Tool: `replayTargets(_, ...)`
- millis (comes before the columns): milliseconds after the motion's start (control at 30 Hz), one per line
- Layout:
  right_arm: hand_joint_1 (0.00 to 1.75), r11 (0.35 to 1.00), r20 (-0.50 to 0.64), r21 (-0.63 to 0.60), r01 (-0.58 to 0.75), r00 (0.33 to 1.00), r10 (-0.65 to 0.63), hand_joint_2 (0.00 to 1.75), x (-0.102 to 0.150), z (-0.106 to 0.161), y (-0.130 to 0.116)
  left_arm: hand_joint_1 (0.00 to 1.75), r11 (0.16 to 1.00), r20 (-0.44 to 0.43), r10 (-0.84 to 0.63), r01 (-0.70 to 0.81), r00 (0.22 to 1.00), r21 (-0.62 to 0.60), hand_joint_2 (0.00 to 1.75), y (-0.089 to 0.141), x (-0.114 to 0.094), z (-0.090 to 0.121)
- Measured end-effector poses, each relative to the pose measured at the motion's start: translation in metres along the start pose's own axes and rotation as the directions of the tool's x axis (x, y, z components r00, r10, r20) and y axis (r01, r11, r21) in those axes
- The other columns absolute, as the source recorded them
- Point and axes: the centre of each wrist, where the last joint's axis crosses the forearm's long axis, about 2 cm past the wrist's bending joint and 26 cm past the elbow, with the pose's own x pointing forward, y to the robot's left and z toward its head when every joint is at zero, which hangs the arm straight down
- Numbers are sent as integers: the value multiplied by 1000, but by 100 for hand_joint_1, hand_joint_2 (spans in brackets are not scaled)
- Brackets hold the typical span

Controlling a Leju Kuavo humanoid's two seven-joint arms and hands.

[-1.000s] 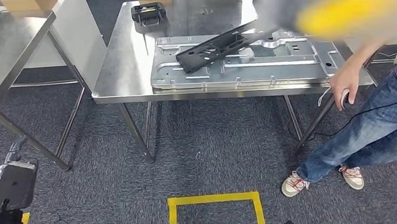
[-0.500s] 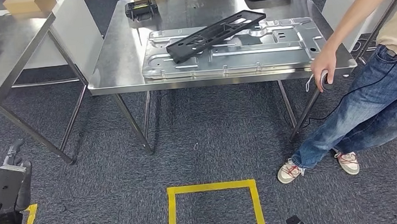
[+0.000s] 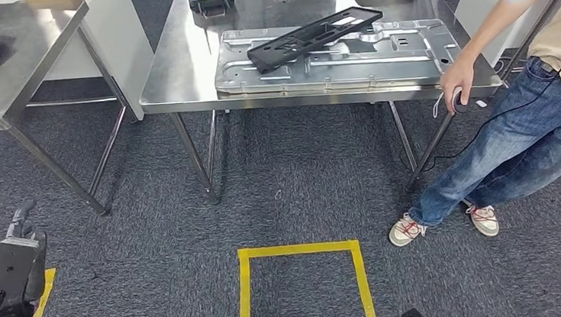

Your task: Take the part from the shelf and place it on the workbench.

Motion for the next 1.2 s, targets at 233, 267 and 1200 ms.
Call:
replayTargets(233, 0, 1000, -6, -1, 0, 1000, 0, 0, 0, 0, 0, 0, 1000, -17, -12, 12, 1000, 4, 0, -5, -7, 0)
replayTargets(267, 0, 1000, -10, 0, -4, 1000, 4, 0, 0, 0, 0, 0, 1000, -19, -14, 14, 1000, 5, 0, -6, -8, 0)
replayTargets(1200, 0, 1000, -74, -9, -4, 997, 3, 0, -20, 6, -3, 0, 999, -38, -1, 3, 999, 48, 0, -20, -9, -6)
